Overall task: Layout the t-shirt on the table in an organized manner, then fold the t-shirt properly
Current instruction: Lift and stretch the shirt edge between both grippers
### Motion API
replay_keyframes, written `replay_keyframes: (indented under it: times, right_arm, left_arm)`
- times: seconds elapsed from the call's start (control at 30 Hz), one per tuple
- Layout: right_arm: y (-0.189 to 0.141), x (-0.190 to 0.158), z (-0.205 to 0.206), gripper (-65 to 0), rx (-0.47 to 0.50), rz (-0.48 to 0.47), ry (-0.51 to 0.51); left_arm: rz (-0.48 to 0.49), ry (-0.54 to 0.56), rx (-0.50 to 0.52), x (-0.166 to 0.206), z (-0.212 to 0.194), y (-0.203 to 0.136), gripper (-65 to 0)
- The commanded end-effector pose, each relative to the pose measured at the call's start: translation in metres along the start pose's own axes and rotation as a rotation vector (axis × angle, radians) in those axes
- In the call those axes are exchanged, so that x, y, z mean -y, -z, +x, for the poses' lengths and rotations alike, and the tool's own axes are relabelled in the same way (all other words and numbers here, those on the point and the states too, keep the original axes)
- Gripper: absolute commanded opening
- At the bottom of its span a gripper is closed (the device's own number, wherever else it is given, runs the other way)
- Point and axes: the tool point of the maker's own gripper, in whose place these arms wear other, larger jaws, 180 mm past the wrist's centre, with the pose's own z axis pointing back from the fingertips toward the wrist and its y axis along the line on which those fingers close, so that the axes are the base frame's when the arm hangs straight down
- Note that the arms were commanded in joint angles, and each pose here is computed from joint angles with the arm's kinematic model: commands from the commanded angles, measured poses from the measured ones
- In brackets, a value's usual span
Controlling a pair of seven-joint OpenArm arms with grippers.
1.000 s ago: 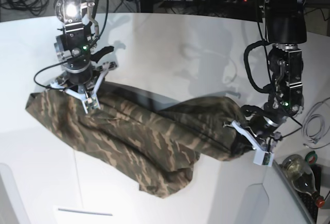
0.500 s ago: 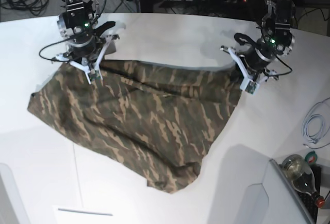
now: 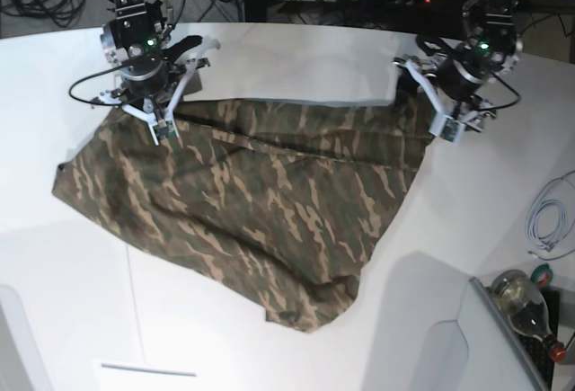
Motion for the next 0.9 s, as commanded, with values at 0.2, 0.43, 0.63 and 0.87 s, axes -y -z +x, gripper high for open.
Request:
replay_keyframes:
  times: [0.2, 0.43, 0.63, 0.87]
  right_arm:
    - [-0.002, 0.003, 0.008, -65.0, 0.026, -0.01, 0.003]
    - [-0.004, 0.006, 0.014, -65.0, 0.041, -0.018, 0.005]
    - [-0.006, 0.011, 0.018, -65.0, 0.052, -0.03, 0.011]
    - [-0.006, 0.01, 0.019, -65.0, 0.054, -0.027, 0.008]
  left_arm:
    - [0.089, 0.008, 0.151, -0.035, 0.064, 0.002, -13.2]
    - [0.043, -0.004, 0.089, -0.033, 0.079, 0.045, -13.3]
    - [0.034, -0.03, 0.059, -0.03, 0.068, 0.052, -13.5]
    - [0.018, -0.071, -0.018, -0.028, 0.037, 0.061, -13.5]
